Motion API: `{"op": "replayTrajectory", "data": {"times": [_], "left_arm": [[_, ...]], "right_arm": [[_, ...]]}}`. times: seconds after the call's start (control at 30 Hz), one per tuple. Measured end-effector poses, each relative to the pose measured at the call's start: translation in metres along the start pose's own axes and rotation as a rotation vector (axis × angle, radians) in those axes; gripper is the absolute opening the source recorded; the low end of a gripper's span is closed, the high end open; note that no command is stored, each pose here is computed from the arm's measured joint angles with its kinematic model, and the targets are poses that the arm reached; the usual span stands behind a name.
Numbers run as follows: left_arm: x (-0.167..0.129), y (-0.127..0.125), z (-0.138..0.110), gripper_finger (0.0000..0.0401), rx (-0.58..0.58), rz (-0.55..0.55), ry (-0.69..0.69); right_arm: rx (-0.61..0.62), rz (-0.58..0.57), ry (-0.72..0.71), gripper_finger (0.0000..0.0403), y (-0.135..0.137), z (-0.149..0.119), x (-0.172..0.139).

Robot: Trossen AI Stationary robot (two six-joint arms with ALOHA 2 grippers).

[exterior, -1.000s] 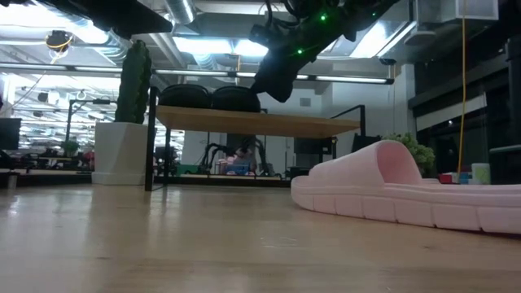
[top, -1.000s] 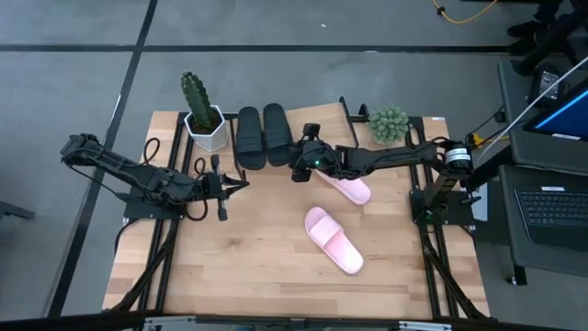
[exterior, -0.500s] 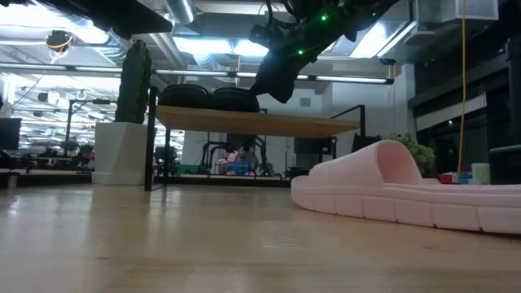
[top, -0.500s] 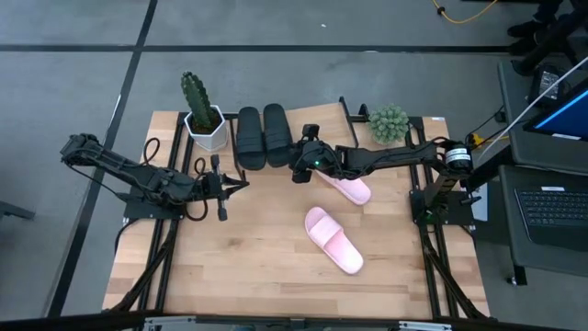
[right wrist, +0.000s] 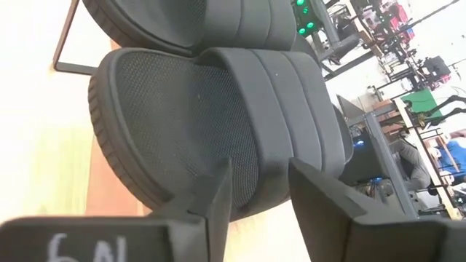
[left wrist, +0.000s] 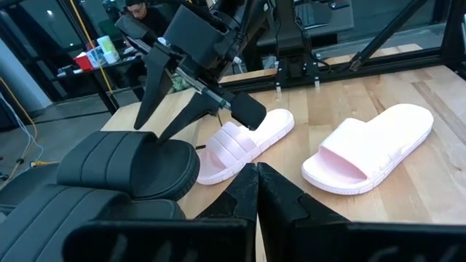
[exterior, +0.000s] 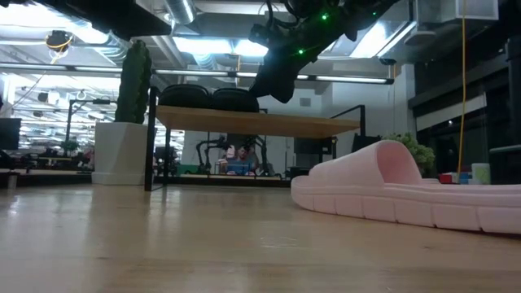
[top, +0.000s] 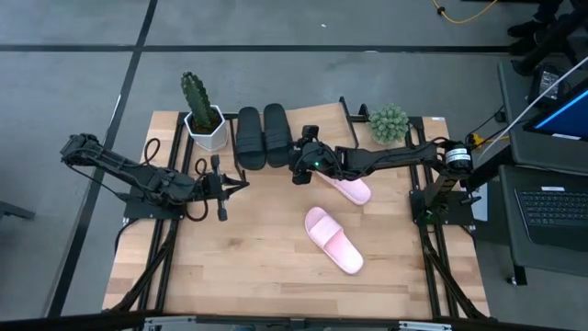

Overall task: Pick and place slides into the shelf
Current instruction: Put the bottom pink slide on the shelf

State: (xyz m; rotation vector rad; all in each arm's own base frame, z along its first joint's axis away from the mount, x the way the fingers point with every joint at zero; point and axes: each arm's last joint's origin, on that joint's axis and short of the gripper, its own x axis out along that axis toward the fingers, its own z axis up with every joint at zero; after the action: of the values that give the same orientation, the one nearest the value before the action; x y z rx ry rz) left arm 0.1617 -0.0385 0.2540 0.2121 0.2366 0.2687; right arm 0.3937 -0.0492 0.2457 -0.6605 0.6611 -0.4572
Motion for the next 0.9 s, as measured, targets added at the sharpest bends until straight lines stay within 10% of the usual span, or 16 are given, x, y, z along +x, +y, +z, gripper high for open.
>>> {"op": "replayTrajectory", "data": {"times": [0.9], "left_arm": [[-0.008,0.006,0.000,0.0000,0.038,-0.028,-0.006]], "right_arm": [[0.002,0.048,-0.094,0.0147,-0.029,0.024,-0.091]]}}
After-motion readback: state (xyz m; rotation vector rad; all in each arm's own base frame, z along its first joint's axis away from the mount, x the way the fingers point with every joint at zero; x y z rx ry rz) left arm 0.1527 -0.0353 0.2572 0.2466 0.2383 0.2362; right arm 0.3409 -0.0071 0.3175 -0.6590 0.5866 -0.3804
